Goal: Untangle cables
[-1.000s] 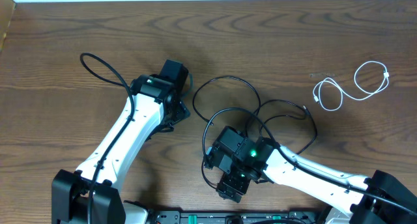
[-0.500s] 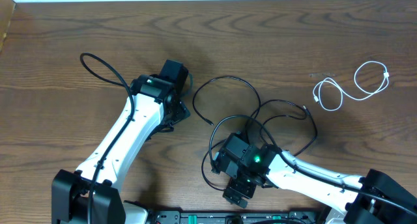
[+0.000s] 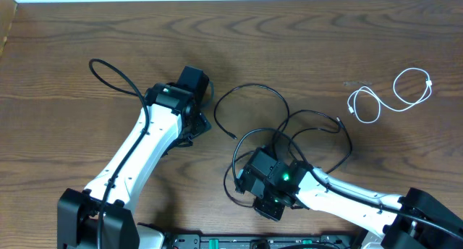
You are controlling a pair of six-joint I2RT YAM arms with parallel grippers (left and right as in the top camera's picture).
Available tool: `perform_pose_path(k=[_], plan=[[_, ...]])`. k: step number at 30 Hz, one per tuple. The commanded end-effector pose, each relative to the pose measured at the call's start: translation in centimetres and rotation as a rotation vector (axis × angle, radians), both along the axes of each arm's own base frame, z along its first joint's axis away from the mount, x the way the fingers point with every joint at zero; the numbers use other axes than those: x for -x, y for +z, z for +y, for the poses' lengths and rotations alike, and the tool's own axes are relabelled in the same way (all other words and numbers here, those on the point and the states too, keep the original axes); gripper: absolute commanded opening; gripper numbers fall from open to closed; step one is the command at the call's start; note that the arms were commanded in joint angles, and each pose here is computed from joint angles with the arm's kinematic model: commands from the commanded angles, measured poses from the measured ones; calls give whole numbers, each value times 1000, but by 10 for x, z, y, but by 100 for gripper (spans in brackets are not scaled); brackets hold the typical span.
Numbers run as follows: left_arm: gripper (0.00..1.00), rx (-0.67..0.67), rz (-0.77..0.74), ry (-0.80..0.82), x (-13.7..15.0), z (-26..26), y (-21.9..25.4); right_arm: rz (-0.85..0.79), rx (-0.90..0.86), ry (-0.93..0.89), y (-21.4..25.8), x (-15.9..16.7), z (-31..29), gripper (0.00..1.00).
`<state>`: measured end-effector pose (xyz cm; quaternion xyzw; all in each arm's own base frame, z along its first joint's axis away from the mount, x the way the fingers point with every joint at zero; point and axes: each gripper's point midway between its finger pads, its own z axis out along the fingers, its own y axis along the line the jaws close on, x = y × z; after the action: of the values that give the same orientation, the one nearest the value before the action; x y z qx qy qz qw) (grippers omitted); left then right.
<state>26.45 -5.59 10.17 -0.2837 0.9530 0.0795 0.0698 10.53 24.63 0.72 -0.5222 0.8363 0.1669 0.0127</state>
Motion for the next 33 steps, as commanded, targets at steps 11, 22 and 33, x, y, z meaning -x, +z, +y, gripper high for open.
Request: perform_pose_path(k=[11, 22, 33], plan=[[98, -10, -13, -3, -3, 2, 4, 3, 4, -6, -2, 0, -2, 1], [98, -10, -13, -3, -3, 2, 4, 3, 3, -6, -2, 0, -2, 28], [98, -10, -13, -3, -3, 2, 4, 4, 3, -13, -2, 0, -1, 99]])
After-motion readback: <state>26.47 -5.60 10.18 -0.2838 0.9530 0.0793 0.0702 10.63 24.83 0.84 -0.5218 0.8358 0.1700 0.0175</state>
